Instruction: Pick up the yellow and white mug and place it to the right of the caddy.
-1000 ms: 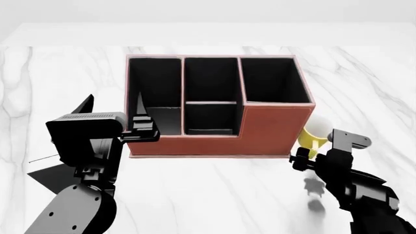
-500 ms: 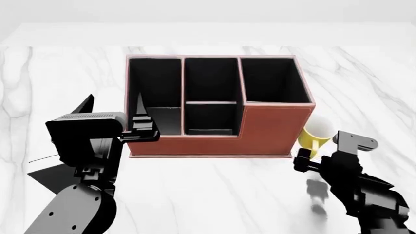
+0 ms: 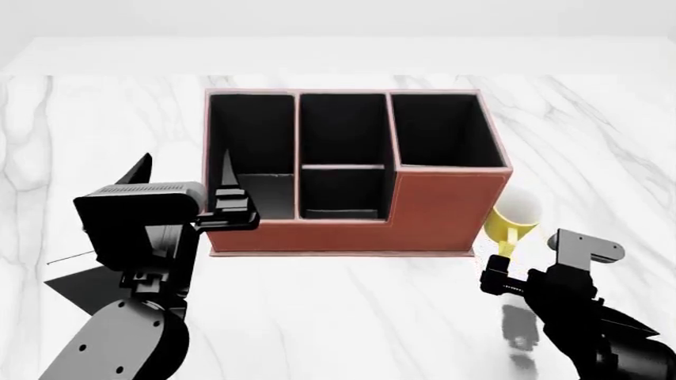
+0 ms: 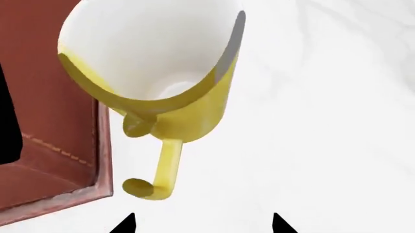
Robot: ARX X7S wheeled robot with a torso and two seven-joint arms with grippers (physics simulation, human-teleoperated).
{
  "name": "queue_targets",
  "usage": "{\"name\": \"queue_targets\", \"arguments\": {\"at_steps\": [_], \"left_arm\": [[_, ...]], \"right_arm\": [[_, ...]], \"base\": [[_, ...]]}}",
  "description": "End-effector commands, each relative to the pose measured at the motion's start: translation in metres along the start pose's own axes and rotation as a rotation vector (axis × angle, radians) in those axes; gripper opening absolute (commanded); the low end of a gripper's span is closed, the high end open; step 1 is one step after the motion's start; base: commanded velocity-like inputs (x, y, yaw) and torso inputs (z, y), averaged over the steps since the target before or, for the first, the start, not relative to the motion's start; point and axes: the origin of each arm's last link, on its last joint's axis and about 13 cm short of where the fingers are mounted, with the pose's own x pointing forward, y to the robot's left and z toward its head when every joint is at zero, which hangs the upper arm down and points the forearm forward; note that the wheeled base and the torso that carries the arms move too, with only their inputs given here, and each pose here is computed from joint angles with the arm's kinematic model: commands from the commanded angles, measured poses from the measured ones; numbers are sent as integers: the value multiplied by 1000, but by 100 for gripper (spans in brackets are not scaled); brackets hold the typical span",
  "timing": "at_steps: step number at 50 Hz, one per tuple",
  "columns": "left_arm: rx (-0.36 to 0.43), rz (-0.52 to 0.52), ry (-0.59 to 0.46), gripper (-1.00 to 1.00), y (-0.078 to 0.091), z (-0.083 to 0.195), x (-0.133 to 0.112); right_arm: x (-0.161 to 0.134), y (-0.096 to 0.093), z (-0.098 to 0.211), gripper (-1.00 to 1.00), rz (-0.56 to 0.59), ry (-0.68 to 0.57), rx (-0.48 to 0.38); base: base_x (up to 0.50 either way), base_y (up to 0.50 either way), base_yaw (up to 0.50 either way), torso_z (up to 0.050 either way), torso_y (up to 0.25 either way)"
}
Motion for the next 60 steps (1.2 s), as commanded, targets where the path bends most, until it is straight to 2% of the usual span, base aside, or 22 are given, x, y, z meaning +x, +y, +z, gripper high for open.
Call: {"name": "queue_targets", "arguments": {"at_steps": [1,24,39,51,60], "left_arm": [[0,-1,0,100,0,0,0],[-6,1,-4,100,1,2,-1],[-12,2,-4,100,2,4,-2],[-12,1,-6,100,2,5,-2],[-12,1,-9,100,2,5,-2]], "right_arm": [[-14,1,-9,100,29,-34,8],[-57,13,-15,100,100,-145,1],[-85,36,-3,100,141,-286,-35],[-93,47,3,100,153,-338,-74],[-99,49,-3,100,173,-391,-59]], "base": [[0,0,0,0,0],[0,0,0,0,0],[0,0,0,0,0],[0,0,0,0,0],[0,0,0,0,0]]}}
